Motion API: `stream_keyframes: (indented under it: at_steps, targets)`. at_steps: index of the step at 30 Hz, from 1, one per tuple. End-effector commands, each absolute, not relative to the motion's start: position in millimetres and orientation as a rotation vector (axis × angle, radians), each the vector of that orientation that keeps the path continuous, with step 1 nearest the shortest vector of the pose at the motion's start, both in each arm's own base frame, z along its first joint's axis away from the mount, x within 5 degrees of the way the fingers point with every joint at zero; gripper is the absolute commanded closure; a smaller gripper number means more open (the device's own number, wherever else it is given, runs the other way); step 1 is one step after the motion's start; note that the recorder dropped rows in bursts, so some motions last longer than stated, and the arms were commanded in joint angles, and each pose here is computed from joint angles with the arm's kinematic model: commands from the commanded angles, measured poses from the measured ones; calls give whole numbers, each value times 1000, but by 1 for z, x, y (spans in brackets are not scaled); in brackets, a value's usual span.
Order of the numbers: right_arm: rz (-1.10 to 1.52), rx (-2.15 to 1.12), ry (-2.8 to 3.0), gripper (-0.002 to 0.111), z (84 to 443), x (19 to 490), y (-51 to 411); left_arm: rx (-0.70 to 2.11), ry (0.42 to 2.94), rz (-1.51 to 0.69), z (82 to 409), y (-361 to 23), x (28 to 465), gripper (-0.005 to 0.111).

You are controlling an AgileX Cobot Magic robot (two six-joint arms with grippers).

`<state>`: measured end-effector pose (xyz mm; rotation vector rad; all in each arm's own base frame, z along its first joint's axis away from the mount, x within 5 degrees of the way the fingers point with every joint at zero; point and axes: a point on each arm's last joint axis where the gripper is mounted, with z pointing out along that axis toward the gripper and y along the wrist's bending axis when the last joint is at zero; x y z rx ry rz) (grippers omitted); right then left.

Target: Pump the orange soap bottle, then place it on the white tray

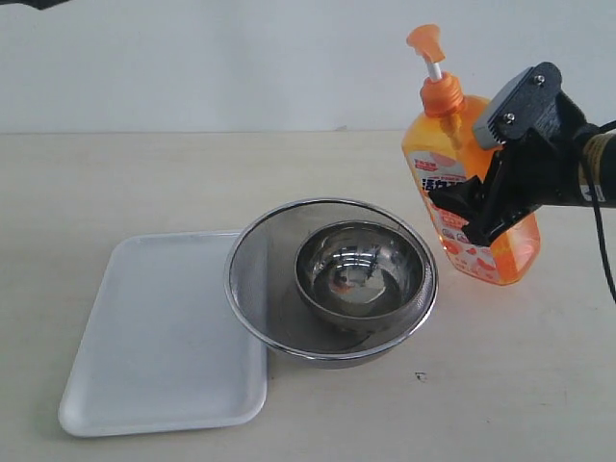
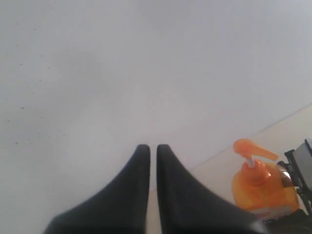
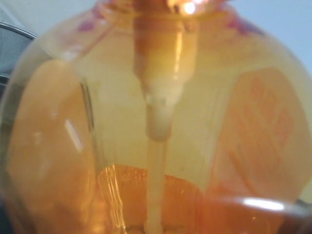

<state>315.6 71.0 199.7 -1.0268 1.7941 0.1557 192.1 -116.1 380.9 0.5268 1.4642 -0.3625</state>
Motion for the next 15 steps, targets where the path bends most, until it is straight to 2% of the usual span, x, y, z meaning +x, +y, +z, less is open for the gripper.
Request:
stream_keyframes:
  at_steps: [1, 15]
  targets:
    - [185, -1018, 1738, 108, 206, 317, 75, 556, 1474, -419, 377, -133, 197, 102]
    - [206, -1019, 1735, 108, 198, 320, 76, 714, 1489, -532, 370, -203, 217, 102]
